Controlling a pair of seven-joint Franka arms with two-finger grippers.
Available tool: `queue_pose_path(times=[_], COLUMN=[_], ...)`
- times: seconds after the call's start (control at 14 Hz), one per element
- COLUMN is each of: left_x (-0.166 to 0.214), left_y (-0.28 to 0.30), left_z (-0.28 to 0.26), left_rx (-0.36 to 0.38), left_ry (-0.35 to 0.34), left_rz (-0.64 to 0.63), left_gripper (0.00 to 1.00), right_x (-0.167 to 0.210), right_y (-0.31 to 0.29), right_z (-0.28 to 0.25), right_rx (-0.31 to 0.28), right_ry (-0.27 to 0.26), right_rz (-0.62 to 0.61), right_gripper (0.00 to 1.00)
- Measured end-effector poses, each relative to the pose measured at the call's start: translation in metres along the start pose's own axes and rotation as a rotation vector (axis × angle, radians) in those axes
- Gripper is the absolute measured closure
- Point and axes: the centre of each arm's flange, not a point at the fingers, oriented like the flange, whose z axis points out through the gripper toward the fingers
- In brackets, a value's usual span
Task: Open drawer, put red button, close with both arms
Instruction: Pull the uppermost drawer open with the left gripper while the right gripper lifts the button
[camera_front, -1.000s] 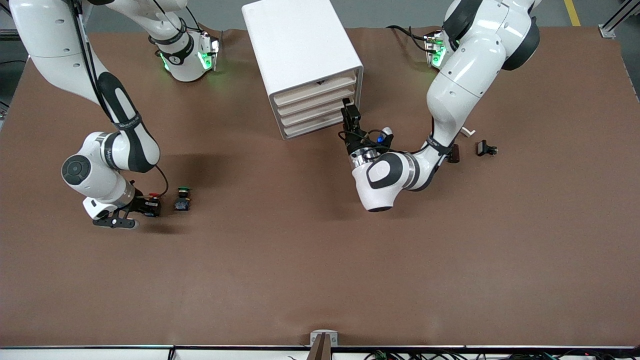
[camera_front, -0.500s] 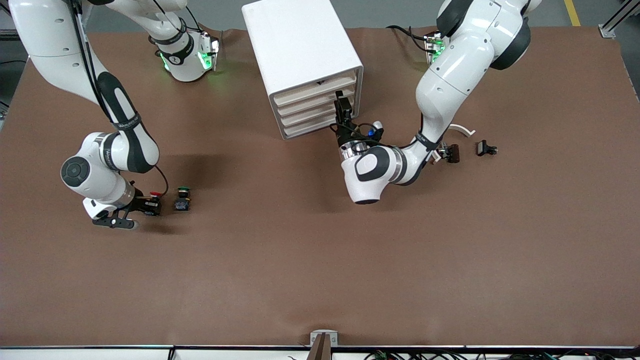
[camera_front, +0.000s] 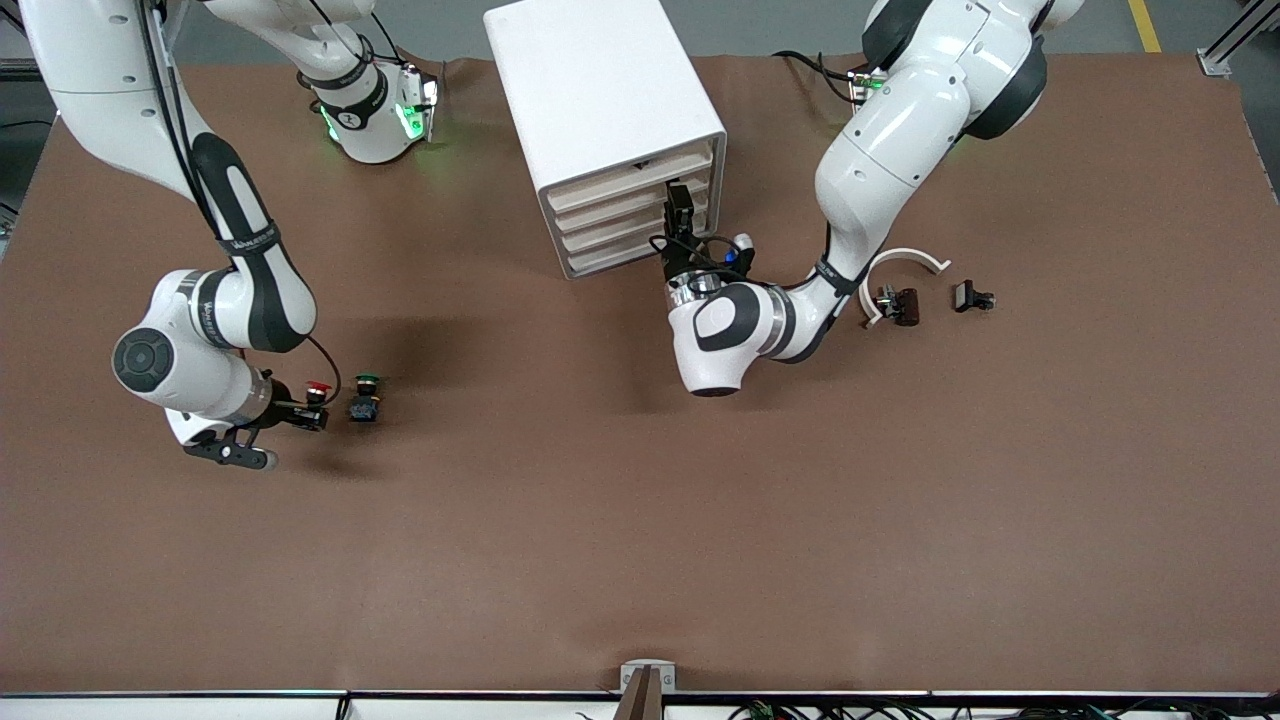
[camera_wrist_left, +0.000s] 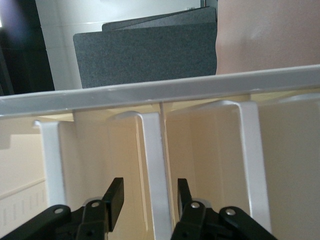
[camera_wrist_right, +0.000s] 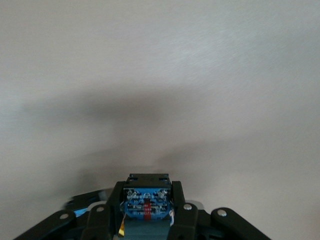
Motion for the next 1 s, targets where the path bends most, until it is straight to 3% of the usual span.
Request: queue_pose_path(times=[0.21, 0.29, 0.5, 1.0], left_x=[-0.006, -0.007, -0.008, -0.003], left_y=[0.003, 0.003, 0.006, 0.010], left_z=[0.012, 0.014, 0.016, 0.012], left_rx=[0.004, 0.006, 0.003, 0.006], left_ry=[0.022, 0.026, 0.027, 0.021], left_rz=[-0.003, -0.004, -0.010, -0.047], left_gripper=[0.50, 0.56, 0.91, 0.93], right_x=[-0.005, -0.005, -0.005, -0.017], right_y=[-0.030, -0.035, -0.047, -0.092], right_z=[-0.020, -0.025, -0.035, -0.043], right_rx=[-0.007, -0.009, -0.015, -0.020], right_ry=[-0.022, -0.028, -0.040, -0.029], right_rz=[0.048, 0.061, 0.097, 0.175], right_gripper=[0.59, 0.59, 0.59, 0.59])
